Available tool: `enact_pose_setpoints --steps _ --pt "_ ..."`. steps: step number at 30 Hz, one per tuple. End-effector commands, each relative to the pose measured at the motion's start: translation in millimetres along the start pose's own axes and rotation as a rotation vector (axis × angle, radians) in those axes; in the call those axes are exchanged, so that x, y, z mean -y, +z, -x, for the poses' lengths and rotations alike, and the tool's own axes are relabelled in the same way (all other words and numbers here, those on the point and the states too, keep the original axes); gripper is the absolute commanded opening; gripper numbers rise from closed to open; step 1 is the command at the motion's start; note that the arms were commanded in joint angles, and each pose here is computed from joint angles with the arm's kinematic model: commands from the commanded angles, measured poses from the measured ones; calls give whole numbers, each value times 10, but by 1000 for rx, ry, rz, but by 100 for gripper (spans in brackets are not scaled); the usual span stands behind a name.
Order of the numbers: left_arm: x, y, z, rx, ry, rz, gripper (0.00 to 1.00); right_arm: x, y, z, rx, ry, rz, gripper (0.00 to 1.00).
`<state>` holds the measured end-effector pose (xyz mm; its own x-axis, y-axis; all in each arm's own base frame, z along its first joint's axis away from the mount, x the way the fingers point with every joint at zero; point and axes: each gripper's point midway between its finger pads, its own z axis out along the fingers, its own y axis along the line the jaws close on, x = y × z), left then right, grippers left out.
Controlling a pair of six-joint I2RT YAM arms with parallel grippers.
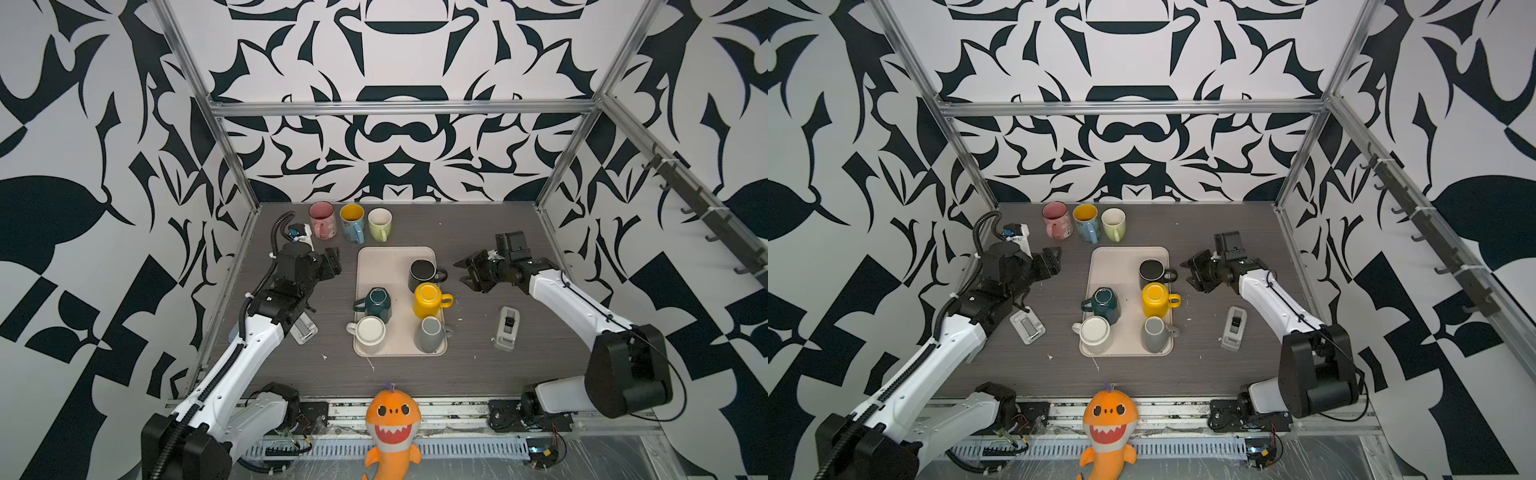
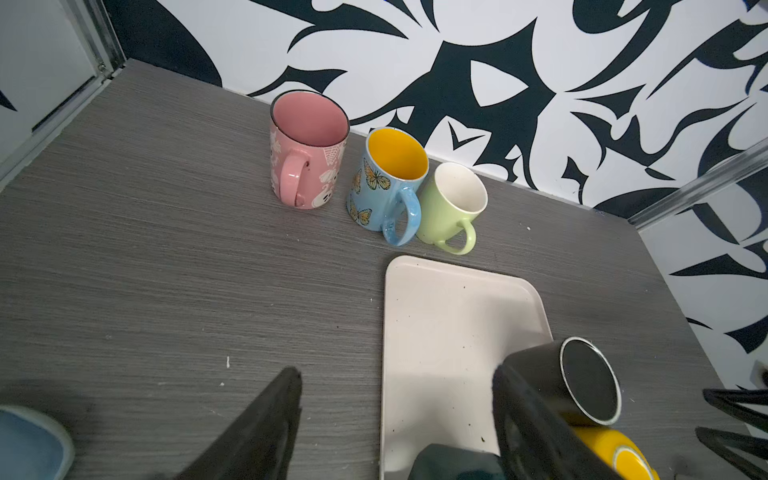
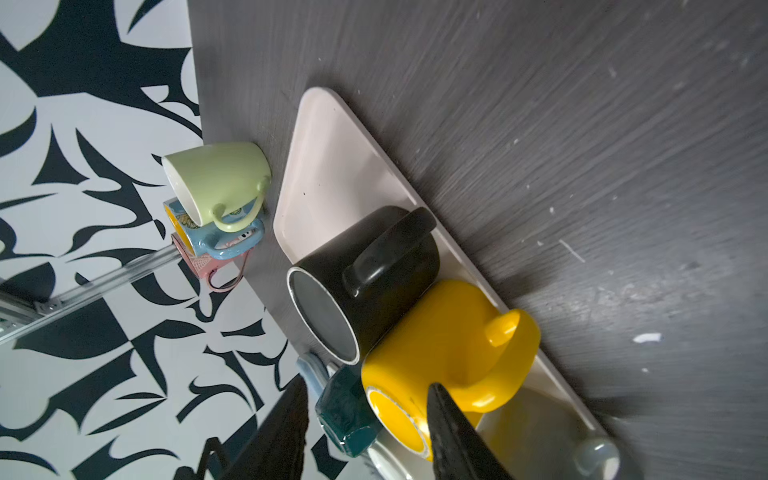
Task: Turn the mug right side up
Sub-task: 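Withdraw the right gripper and move it to the black mug on the tray, then close the right gripper on the black mug's handle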
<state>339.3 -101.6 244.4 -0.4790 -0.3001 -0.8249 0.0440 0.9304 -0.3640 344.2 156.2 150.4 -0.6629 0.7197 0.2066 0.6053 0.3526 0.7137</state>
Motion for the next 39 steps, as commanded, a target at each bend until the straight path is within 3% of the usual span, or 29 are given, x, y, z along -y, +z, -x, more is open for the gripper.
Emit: enact_pose_setpoints --steps 1,33,39 --pt "11 -41 135 34 -24 7 76 -358 -59 -74 -65 32 104 50" --pt "-146 108 26 -6 24 94 78 -191 551 168 -190 146 -101 54" --pt "-168 139 -6 -18 27 104 78 -171 633 167 -205 154 -113 48"
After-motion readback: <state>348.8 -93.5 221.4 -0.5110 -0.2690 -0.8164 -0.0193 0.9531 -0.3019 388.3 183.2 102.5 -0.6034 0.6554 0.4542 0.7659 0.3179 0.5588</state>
